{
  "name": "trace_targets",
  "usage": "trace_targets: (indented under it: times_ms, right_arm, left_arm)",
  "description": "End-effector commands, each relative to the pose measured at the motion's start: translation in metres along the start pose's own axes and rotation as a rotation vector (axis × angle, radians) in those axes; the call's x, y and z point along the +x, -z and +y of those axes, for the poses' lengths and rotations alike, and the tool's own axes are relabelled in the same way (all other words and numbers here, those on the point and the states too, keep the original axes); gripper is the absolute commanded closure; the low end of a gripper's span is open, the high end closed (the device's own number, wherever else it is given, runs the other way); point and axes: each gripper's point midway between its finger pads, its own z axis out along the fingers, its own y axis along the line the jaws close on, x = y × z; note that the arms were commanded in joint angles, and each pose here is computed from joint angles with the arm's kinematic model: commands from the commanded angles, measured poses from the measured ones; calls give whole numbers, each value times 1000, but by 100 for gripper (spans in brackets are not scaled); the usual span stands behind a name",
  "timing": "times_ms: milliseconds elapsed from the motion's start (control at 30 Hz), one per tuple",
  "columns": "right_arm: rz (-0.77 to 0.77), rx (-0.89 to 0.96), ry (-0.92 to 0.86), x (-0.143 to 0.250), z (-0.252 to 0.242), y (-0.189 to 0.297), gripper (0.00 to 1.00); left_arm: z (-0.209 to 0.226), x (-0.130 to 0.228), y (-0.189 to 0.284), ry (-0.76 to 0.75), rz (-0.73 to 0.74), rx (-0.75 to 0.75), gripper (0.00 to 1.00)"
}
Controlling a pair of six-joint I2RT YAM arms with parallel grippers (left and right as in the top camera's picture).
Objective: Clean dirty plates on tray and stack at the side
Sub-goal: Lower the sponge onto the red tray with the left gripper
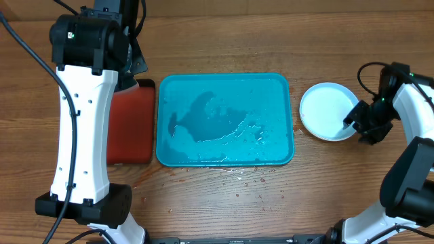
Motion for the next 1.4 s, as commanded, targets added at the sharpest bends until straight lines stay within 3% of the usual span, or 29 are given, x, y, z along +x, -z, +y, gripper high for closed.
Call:
trace_targets:
  times_ms: [0,200,467,800,1133,1233,1267,1367]
  right_arm:
    - [-75,-67,99,-8,29,31,46]
    - [-176,-119,240,4,75,70,42]
    - [-185,-132,392,36,118,70,42]
    - [-189,-141,508,64,149,66,41]
    - [-190,-142,516,66,150,66,41]
    - [-190,-142,516,66,150,66,41]
    - [-190,-142,516,66,150,66,41]
    - [-192,-144,516,66,151,66,41]
  left_arm:
    - [3,3,-3,-28,46,59,96]
    - [27,18,-35,10,163,-8,96]
    - [44,63,-115,-45,346,-115,96]
    - [48,74,-226,-151,242,-63,96]
    - [29,101,-273,-376,176,54,95]
    - [29,98,-273,-375,165,50,73]
    - [29,96,-273,-373,158,50,55]
    - [28,90,-272,-369,138,50,28]
